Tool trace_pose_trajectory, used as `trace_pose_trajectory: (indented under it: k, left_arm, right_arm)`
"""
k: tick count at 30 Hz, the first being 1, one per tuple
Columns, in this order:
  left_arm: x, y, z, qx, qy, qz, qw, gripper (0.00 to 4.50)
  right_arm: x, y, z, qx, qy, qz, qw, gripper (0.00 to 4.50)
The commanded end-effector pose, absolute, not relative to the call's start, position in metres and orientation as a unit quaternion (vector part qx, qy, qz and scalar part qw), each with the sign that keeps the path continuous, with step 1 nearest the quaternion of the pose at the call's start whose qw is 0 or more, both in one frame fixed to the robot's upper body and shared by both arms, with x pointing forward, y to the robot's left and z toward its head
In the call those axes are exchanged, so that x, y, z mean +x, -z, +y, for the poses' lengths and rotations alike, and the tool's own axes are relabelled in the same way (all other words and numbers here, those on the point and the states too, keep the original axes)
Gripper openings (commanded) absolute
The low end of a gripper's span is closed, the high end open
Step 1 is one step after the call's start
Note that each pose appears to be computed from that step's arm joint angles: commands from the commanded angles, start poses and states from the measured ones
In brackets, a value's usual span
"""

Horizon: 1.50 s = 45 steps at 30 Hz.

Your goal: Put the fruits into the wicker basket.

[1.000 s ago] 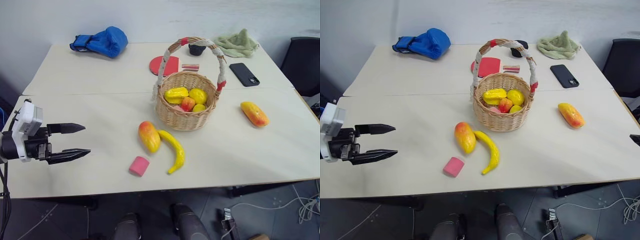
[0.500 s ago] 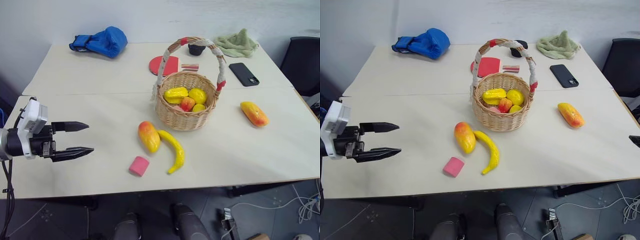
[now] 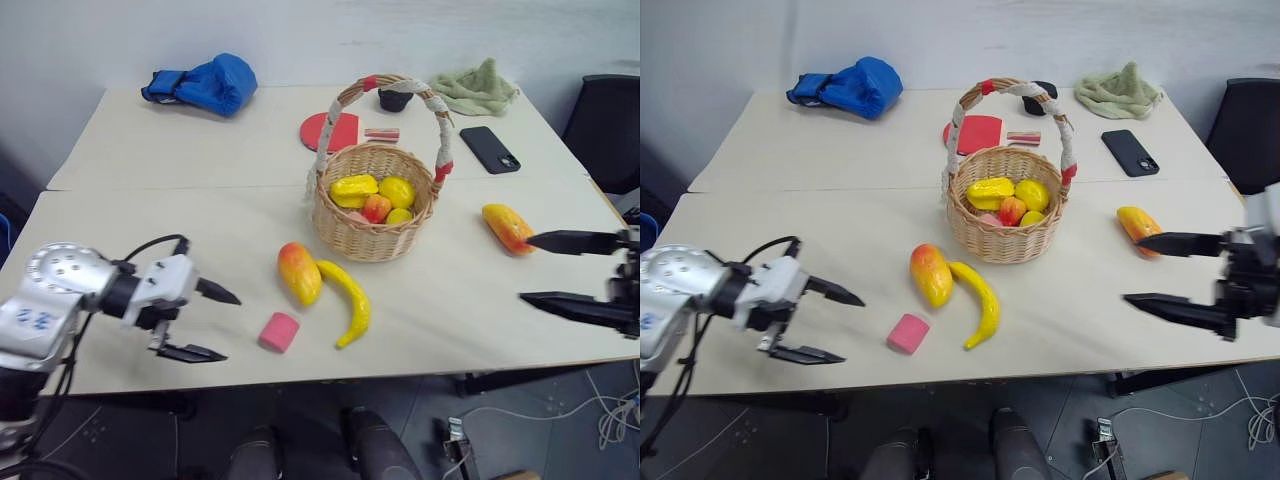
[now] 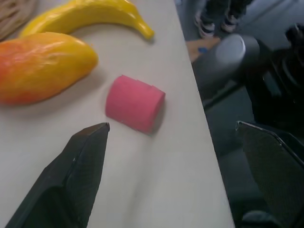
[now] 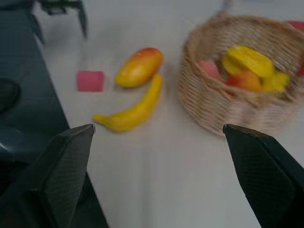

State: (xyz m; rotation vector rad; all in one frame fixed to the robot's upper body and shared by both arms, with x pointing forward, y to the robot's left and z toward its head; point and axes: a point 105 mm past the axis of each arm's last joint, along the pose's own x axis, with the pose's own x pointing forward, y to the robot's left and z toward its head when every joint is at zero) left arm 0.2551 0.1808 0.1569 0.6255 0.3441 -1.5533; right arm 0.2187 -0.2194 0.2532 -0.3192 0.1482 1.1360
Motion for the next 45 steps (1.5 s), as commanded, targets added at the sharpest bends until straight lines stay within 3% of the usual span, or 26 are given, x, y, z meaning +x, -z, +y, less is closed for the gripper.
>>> trace_pose_trajectory:
  k: [1,5,16,19,24,26,30,32,35,39,45]
  left_arm:
    - [0.266,-0.150,0.173,0.291,0.697,0.148,0.639,4.50]
    - [0.274,-0.140,0.159,0.303,0.719,0.143,0.609,4.50]
    - [0.289,-0.109,0.134,0.339,0.739,0.147,0.564,4.50]
    - [0.291,-0.105,0.132,0.337,0.738,0.152,0.565,3.93]
    - [0.288,-0.105,0.136,0.328,0.737,0.154,0.570,2.37]
    - [0.288,-0.108,0.142,0.320,0.720,0.155,0.595,1.94]
    - [0.289,-0.121,0.167,0.279,0.645,0.157,0.694,1.94]
    - [0.291,-0.125,0.197,0.245,0.551,0.172,0.779,1.94]
    - [0.291,-0.123,0.239,0.192,0.410,0.209,0.867,1.94]
    - [0.289,-0.109,0.284,0.128,0.253,0.252,0.925,1.94]
    - [0.297,-0.105,0.294,0.131,0.212,0.245,0.937,3.58]
  right_arm:
    - [0.209,-0.259,-0.194,-0.159,-0.568,0.056,0.806,4.49]
    - [0.202,-0.261,-0.174,-0.163,-0.594,0.049,0.787,4.49]
    - [0.197,-0.269,-0.159,-0.156,-0.592,0.036,0.790,4.49]
    - [0.197,-0.269,-0.159,-0.153,-0.588,0.034,0.794,4.50]
    - [0.196,-0.267,-0.160,-0.152,-0.583,0.033,0.798,4.50]
    - [0.196,-0.267,-0.161,-0.152,-0.582,0.033,0.799,4.50]
    - [0.196,-0.266,-0.161,-0.148,-0.580,0.028,0.801,4.50]
    - [0.198,-0.263,-0.159,-0.145,-0.578,0.023,0.803,4.50]
    - [0.204,-0.256,-0.156,-0.144,-0.569,0.020,0.809,4.50]
    - [0.218,-0.245,-0.152,-0.153,-0.556,0.019,0.817,4.50]
    - [0.228,-0.239,-0.148,-0.163,-0.562,0.018,0.810,4.50]
